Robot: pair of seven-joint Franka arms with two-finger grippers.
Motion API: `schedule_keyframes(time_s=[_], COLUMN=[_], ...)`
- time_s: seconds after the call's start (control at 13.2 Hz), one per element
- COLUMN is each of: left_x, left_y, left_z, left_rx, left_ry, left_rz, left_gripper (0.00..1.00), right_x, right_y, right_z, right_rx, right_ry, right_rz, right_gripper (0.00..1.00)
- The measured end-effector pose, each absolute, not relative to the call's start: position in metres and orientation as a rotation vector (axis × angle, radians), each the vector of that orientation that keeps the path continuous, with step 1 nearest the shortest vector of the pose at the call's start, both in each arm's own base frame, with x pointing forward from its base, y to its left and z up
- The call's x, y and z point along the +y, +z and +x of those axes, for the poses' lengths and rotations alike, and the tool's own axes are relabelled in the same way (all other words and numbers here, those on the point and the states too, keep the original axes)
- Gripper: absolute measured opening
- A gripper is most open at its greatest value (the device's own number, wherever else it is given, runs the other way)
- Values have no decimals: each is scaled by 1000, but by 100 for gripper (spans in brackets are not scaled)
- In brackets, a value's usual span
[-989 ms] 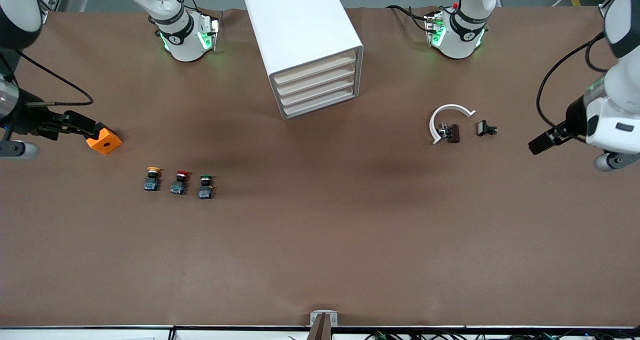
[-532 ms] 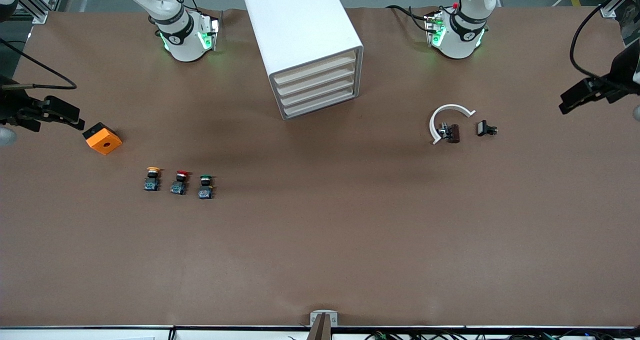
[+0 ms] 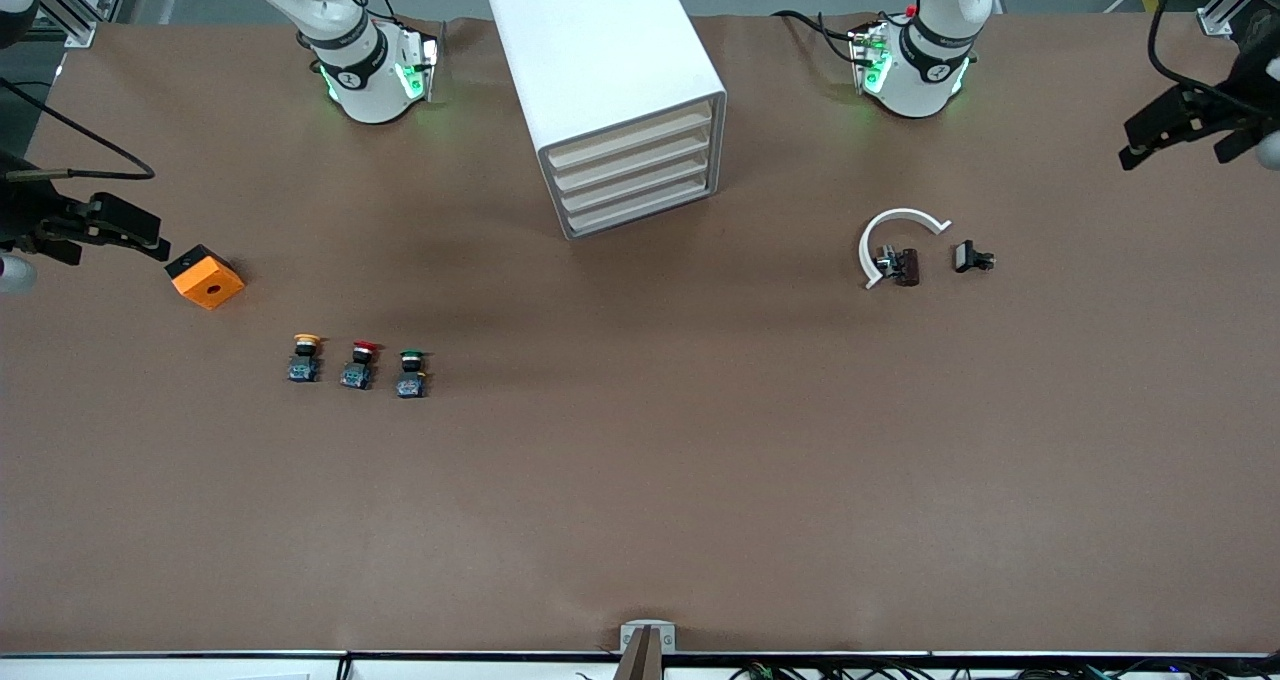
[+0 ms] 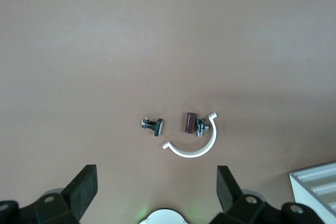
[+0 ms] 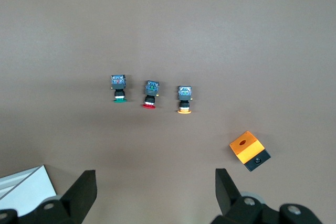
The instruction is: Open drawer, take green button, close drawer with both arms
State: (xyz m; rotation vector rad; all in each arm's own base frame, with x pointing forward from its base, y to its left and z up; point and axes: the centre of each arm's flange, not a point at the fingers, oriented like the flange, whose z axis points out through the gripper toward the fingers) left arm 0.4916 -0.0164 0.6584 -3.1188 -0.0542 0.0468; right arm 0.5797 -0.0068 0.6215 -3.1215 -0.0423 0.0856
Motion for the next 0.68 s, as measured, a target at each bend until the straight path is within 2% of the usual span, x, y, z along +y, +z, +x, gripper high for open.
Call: schedule_keyframes(time_s=[0.3, 0.68], left_x=[-27, -24], left_y=[655, 654], left_z=[477, 495], left_rx=[-18, -29], left_ry=[31, 9], left_rz=[-3119, -3122], left_gripper=[100, 100], right_x=[-7, -1], right_y=[622, 638], right_z=[580, 579], right_rx=[-45, -75], right_ry=[83, 39], right_rz=[-3123, -3129], right_gripper=[100, 100])
